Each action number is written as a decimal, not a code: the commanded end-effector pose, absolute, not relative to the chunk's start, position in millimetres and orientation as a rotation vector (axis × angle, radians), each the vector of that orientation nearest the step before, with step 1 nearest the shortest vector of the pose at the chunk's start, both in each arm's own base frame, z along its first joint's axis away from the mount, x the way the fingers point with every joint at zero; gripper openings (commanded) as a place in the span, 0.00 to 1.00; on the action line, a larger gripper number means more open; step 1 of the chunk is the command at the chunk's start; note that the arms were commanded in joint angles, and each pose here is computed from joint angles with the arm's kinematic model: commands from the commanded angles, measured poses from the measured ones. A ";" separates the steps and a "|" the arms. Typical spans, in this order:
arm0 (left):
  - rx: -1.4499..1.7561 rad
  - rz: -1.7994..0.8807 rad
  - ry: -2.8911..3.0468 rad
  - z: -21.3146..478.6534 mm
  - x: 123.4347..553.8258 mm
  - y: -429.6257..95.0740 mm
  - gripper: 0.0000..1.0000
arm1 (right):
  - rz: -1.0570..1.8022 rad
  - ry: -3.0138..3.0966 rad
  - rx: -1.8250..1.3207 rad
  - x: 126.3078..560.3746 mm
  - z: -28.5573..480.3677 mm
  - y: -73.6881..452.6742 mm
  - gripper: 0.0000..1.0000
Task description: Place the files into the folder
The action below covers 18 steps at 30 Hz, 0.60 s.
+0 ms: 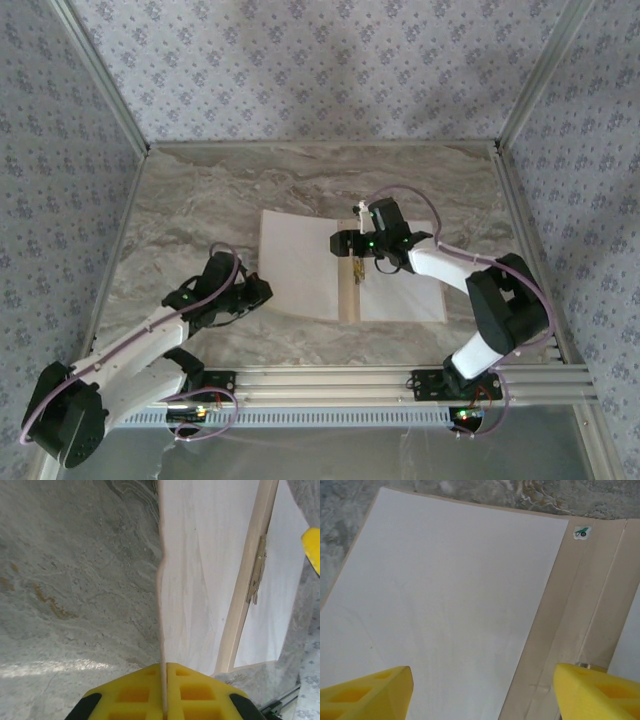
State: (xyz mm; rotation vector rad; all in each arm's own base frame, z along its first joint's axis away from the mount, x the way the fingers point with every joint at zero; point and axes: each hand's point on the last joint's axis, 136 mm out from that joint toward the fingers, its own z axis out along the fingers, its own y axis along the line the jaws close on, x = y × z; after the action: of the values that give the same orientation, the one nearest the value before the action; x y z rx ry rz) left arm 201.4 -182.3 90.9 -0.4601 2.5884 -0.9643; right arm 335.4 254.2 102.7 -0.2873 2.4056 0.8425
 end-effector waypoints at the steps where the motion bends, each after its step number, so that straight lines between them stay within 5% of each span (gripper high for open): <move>1: -0.430 -0.750 2.671 94.0 195.0 -159.5 0.06 | 0.858 2.369 -0.307 328.9 111.8 245.1 0.77; 18: -0.279 -0.206 2.759 166.8 200.3 -98.7 0.04 | 0.927 2.358 -0.063 344.8 104.7 202.4 0.73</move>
State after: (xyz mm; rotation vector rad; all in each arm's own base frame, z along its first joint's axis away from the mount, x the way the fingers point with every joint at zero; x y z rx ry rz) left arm 207.9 -123.7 156.6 -0.3272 2.7309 -0.3959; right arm 346.1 201.2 109.0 -0.0880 2.3501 0.8789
